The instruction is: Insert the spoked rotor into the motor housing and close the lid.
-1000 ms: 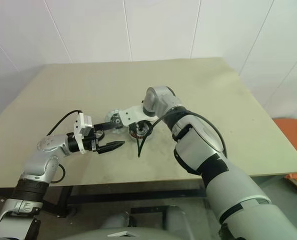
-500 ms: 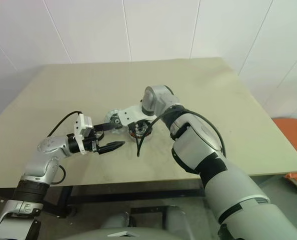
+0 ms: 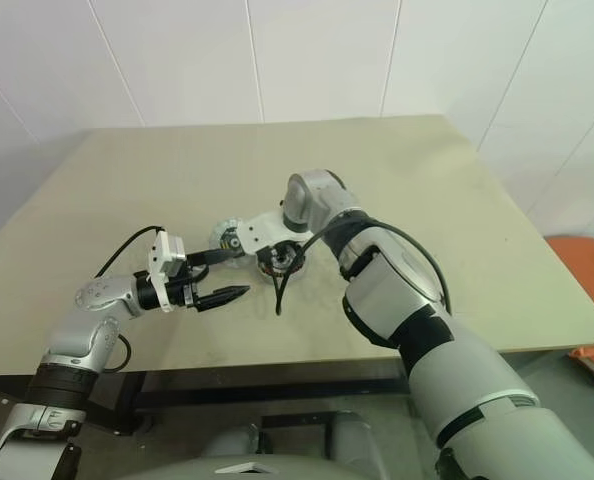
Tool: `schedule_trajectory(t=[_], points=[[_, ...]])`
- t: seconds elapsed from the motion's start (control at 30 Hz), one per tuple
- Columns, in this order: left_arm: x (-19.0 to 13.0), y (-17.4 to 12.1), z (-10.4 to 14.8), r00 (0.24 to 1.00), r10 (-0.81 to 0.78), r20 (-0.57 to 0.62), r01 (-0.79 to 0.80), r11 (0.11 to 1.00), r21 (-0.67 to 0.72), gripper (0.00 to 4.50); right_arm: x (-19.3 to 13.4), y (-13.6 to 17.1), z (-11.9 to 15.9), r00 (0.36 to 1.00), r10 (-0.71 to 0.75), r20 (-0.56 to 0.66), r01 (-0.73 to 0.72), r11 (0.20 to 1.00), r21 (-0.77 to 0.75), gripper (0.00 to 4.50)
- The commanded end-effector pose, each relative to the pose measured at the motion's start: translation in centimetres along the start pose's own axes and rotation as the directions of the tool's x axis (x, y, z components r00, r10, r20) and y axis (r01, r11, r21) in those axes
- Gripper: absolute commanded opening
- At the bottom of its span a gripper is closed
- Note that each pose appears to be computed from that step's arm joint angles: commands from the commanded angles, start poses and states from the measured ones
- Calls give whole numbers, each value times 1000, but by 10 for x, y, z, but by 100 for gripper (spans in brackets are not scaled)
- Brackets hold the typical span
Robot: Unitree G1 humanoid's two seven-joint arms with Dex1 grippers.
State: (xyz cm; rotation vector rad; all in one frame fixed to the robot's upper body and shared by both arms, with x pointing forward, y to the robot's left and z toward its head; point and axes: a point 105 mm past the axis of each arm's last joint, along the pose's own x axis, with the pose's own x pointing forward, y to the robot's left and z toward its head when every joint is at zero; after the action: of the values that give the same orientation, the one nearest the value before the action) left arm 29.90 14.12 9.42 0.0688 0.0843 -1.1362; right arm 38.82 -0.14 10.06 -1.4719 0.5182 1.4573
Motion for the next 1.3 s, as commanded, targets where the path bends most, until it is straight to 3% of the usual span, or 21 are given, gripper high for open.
schedule_trajectory(t=[0.03,0.27,1.3], points=[[-3,4,8,1000,15,19,-16,999,39,450,2,3,0,1000,22,3,-22,1000,1,4],[-2,4,7,1000,18,20,-18,999,38,450,13,13,-2,998,57,3,-57,998,10,4],[1,5,3,1000,20,21,-20,999,43,450,1,6,-8,999,33,-16,-32,999,9,4]])
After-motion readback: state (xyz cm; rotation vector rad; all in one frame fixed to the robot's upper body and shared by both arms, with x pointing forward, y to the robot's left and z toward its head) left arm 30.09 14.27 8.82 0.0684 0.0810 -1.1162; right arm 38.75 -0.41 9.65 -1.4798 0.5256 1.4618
